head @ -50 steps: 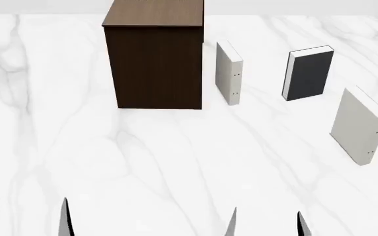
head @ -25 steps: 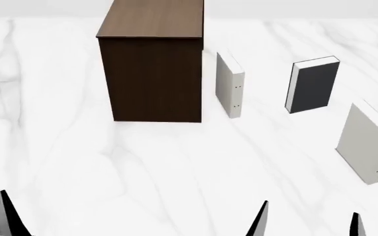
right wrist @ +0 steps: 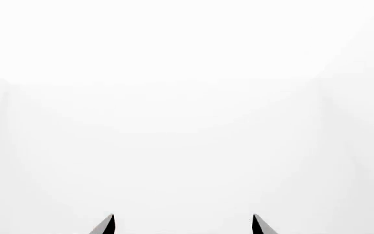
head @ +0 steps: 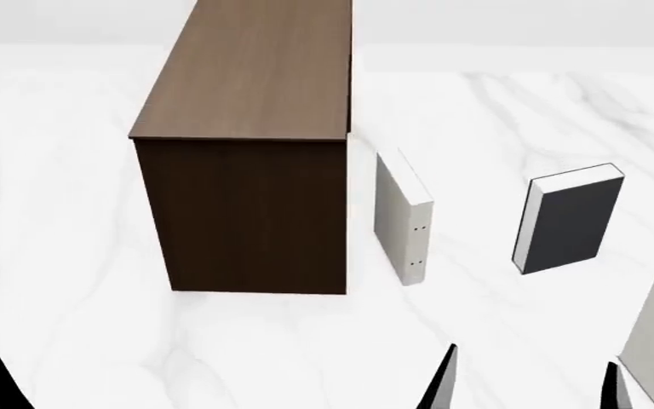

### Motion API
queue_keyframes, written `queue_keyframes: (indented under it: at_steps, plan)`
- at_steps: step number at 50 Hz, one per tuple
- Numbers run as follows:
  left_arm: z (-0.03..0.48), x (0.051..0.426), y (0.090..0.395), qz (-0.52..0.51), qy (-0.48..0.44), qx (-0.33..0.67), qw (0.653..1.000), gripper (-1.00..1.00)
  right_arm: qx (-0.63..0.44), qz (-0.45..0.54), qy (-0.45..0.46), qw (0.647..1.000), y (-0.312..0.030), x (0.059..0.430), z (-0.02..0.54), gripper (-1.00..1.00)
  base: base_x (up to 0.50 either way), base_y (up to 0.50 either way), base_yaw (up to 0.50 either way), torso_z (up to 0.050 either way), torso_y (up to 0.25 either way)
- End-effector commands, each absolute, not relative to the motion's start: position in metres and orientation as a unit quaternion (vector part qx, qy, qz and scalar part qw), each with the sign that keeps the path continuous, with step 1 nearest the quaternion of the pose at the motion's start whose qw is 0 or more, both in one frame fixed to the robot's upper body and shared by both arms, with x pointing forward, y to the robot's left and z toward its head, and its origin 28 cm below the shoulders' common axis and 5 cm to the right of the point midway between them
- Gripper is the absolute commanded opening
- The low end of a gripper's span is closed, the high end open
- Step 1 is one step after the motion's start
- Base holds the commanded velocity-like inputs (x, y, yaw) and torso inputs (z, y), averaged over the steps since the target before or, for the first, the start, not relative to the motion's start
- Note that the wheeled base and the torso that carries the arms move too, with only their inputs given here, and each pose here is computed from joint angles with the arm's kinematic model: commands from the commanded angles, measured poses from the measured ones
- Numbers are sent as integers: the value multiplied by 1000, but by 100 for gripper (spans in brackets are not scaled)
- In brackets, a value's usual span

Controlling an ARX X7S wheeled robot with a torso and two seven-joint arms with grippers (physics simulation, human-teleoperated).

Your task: Pick up the book in the middle and place it on the cabinet shelf.

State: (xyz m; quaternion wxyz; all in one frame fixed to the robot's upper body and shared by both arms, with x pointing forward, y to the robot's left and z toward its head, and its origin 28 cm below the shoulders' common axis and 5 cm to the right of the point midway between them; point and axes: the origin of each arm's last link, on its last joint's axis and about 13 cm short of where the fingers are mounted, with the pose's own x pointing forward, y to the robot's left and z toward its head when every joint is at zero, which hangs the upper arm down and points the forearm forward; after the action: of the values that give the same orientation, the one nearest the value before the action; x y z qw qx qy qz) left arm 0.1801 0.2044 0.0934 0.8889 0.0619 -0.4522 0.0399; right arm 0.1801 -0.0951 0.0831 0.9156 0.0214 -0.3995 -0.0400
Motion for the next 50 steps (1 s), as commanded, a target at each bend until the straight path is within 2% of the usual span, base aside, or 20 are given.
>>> queue_keyframes:
  at_steps: [1, 33, 50]
  plan:
    - [94, 181, 205, 41, -449, 61, 891, 100, 22, -37, -394, 918, -94, 180, 82, 100, 500, 0, 0, 0, 0]
    - [93, 181, 204, 40, -444, 58, 893, 100, 25, -32, -379, 925, -93, 182, 80, 100, 493, 0, 0, 0, 0]
    - [92, 181, 204, 36, -444, 58, 893, 100, 20, -72, -365, 928, -95, 195, 91, 100, 26, 0, 0, 0, 1]
